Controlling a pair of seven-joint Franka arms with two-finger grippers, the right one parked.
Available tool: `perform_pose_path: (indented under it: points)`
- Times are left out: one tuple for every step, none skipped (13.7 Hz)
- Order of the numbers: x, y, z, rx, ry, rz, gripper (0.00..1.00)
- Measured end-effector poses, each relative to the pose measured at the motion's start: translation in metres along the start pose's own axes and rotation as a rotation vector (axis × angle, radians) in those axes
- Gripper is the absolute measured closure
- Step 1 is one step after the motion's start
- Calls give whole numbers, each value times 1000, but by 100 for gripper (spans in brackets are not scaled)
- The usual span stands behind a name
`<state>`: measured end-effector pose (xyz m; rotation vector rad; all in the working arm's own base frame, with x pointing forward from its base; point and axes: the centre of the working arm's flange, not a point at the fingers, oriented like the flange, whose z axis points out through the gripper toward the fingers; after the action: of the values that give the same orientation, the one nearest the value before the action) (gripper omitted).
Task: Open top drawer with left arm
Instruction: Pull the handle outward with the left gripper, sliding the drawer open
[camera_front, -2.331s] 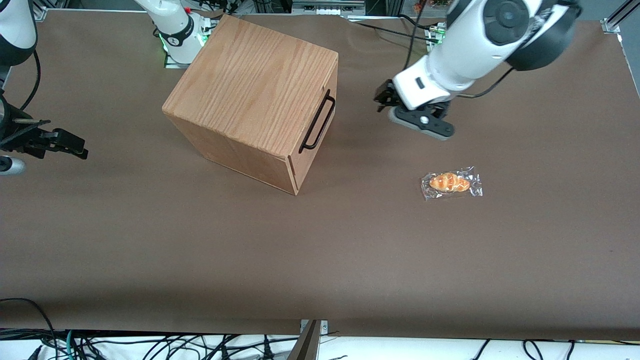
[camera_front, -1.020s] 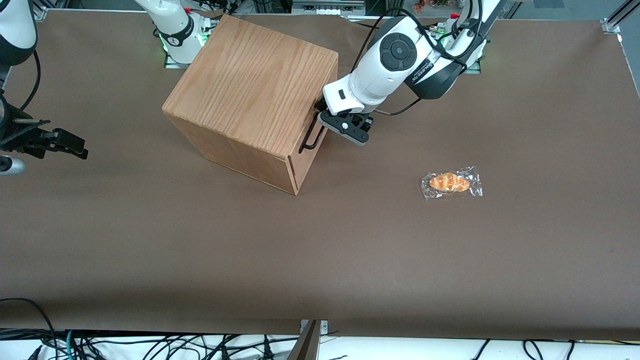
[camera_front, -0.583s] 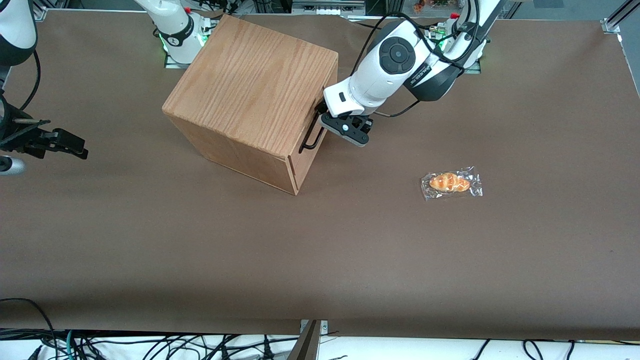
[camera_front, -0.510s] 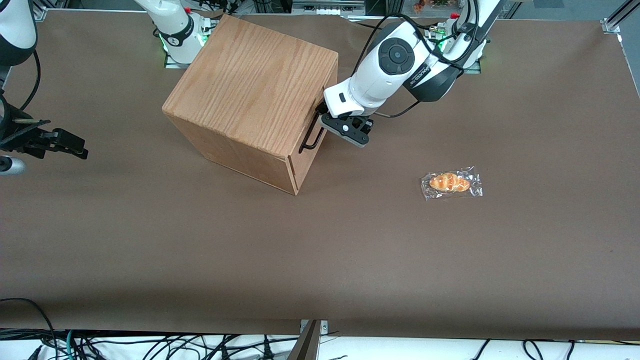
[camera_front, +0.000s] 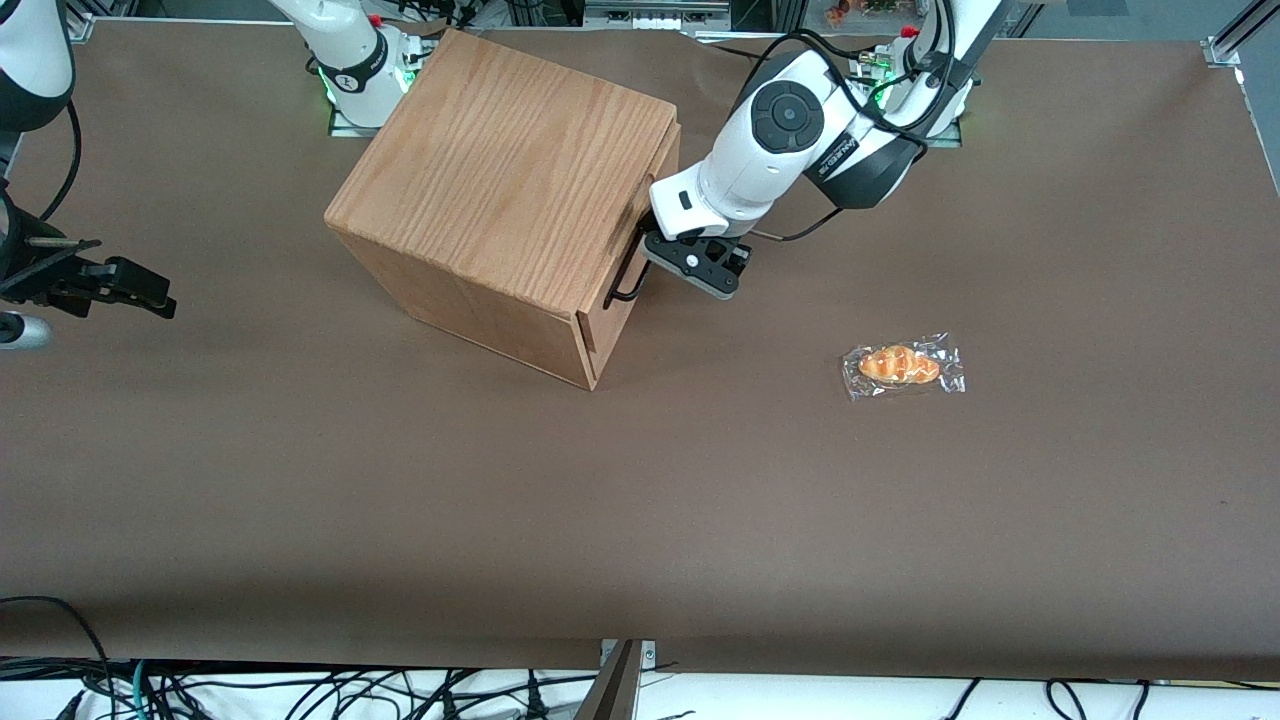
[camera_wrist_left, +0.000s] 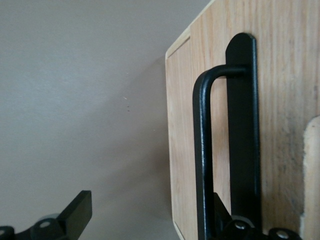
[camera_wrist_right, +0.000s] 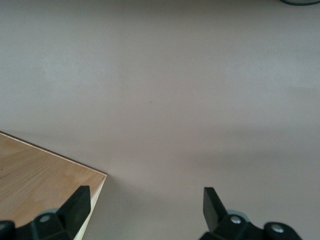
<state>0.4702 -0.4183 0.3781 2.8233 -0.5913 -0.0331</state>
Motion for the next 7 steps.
perform_pose_path:
  points:
    - [0, -3, -1, 4, -4, -4, 0]
    - [1, -7, -2, 8, -10, -11, 0]
    - [1, -12, -4, 12, -15, -18, 0]
    - [1, -18, -6, 16, -21, -27, 0]
    - [2, -24, -8, 21, -30, -36, 0]
    - [2, -30, -10, 25, -35, -45, 0]
    - [2, -35, -11, 28, -40, -51, 0]
